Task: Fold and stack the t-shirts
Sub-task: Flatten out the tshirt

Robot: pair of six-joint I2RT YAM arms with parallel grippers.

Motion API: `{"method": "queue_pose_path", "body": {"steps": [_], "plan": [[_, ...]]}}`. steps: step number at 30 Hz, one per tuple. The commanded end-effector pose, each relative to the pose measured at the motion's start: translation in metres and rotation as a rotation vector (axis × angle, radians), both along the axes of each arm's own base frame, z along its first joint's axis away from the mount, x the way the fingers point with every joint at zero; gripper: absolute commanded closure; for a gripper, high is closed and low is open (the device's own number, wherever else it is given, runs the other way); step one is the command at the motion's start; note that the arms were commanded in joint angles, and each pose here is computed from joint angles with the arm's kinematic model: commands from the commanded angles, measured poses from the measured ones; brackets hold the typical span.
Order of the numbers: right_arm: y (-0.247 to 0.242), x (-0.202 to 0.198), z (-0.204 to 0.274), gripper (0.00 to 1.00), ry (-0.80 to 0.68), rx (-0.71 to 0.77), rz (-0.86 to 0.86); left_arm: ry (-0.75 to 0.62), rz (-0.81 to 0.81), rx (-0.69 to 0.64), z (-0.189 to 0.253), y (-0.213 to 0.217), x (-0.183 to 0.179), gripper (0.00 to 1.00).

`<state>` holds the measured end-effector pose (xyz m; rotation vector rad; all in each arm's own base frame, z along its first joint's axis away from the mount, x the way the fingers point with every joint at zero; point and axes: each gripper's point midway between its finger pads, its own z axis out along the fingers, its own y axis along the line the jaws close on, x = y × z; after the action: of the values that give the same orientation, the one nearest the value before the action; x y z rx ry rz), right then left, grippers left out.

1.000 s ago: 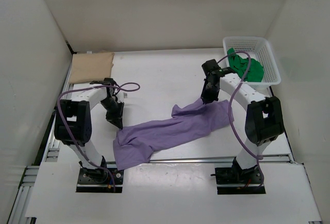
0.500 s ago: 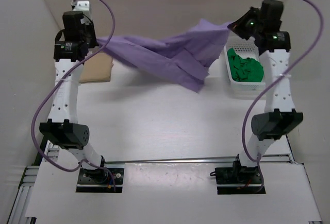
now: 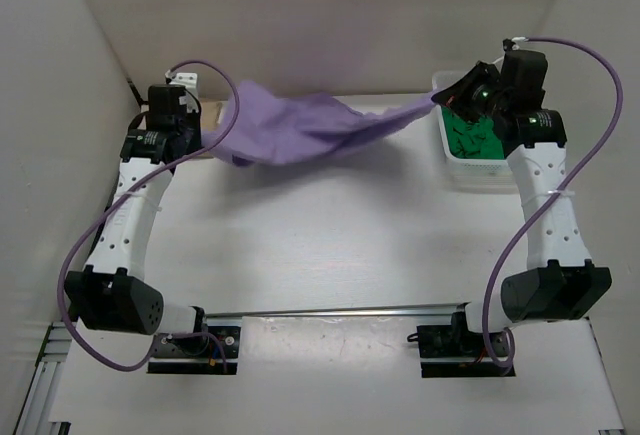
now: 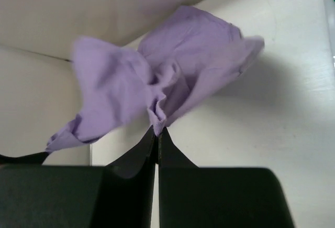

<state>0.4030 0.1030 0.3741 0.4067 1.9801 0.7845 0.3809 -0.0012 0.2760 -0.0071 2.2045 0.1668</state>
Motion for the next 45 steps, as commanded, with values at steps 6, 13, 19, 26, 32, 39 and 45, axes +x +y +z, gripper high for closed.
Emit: {"method": "queue_pose_path", "body": {"steps": [6,13,19,26,32,39,45], "plan": [[-0.028,-0.027,0.163,1.0,-0.43,-0.083,-0.108,-0.382,0.095,0.002,0.147,0.025,-0.019,0.9],[-0.035,-0.002,0.173,1.0,-0.439,-0.082,-0.146,-0.301,0.094,0.011,0.116,0.025,-0.021,0.9],[-0.019,0.083,0.11,1.0,-0.27,0.008,-0.11,-0.172,0.054,0.002,0.066,0.017,-0.005,0.9],[0.007,0.191,-0.034,0.24,0.051,0.181,-0.038,0.053,-0.066,-0.021,-0.019,-0.018,-0.009,0.9],[0.037,0.134,-0.072,0.0,0.203,0.023,0.098,0.15,-0.077,-0.011,-0.057,-0.02,-0.029,0.9],[0.065,-0.055,-0.2,0.0,0.528,-0.39,0.147,0.177,-0.047,-0.011,-0.074,-0.007,-0.055,0.9],[0.102,-0.196,-0.296,0.0,0.76,-0.424,0.25,0.204,-0.024,-0.024,-0.087,0.003,-0.074,0.9]]}}
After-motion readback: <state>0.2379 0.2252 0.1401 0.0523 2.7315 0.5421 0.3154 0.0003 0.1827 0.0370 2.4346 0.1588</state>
